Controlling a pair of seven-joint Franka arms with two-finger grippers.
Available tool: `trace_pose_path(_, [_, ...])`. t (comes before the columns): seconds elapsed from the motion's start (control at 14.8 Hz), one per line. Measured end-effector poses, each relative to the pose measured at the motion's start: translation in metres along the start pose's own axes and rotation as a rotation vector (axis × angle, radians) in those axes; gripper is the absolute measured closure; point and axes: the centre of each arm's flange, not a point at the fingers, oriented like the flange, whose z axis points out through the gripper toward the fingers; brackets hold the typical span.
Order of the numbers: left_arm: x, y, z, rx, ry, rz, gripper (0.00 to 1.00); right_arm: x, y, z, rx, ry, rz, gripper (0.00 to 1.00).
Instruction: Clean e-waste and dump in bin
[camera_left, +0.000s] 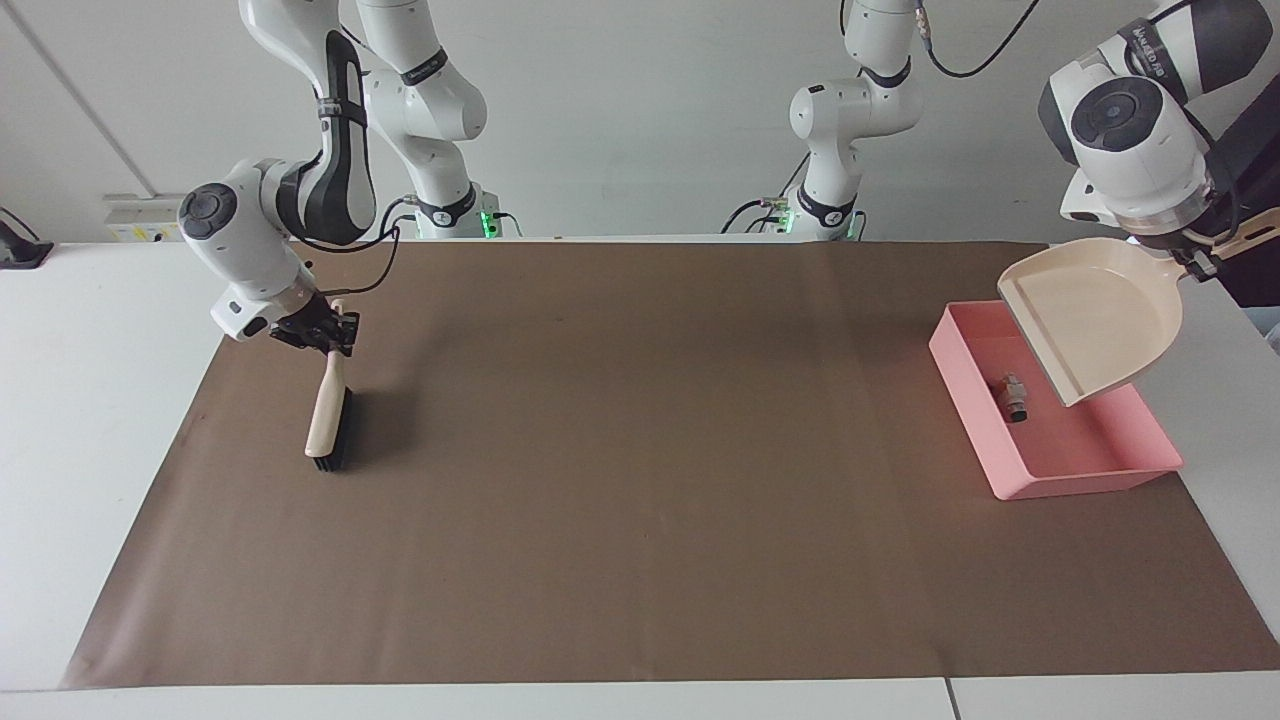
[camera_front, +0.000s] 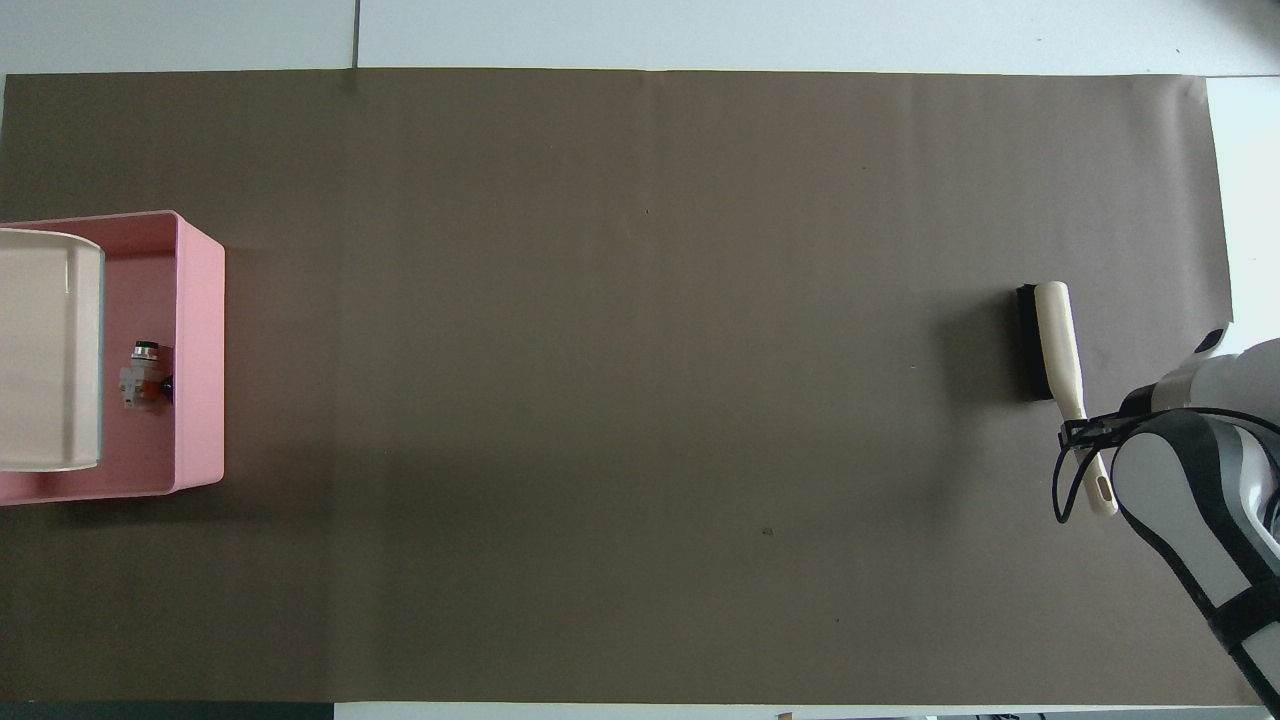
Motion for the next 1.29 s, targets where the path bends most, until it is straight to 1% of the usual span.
trace_pose_path(0.07, [0.018,0.0,-0.007,0.002,0.062,0.01,0.67,0.0,0.0,0.0,0.0,0.001,-0.001,0.66])
trace_pose_path(0.14, [0.035,0.0,-0.012,0.001,0.113,0.024,0.67,0.0,0.0,-0.001,-0.001,0.002,-0.002,0.56])
trace_pose_path(0.2, [0.055,0.001,-0.016,0.001,0.15,0.049,0.67,0.001,-0.001,-0.003,-0.002,0.005,-0.003,0.47])
trace_pose_path(0.27, [0.078,0.003,-0.021,0.007,0.175,0.085,0.67,0.003,-0.001,-0.006,-0.004,0.012,-0.005,0.37])
trace_pose_path(0.34, [0.104,0.005,-0.025,0.019,0.199,0.112,0.67,0.006,0.0,-0.01,-0.007,0.021,-0.005,0.24])
trace_pose_path(0.47, [0.155,0.012,-0.027,0.046,0.262,0.146,0.67,0.013,0.001,-0.026,-0.014,0.046,-0.006,0.04])
trace_pose_path(0.54, [0.178,0.016,-0.026,0.062,0.29,0.164,0.67,0.018,0.002,-0.036,-0.018,0.06,-0.007,0.0])
trace_pose_path(0.75, [0.235,0.029,-0.02,0.091,0.329,0.186,0.67,0.033,-0.001,-0.071,-0.033,0.106,-0.021,0.0])
trace_pose_path(0.88, [0.259,0.033,-0.014,0.072,0.346,0.189,0.67,0.043,-0.012,-0.097,-0.039,0.124,-0.044,0.0])
trace_pose_path(1.08, [0.277,0.033,-0.004,0.051,0.356,0.202,0.67,0.056,-0.049,-0.132,-0.077,0.13,-0.041,0.0])
trace_pose_path(1.29, [0.3,0.038,-0.013,0.059,0.385,0.229,0.67,0.062,-0.096,-0.161,-0.095,0.125,-0.01,0.0])
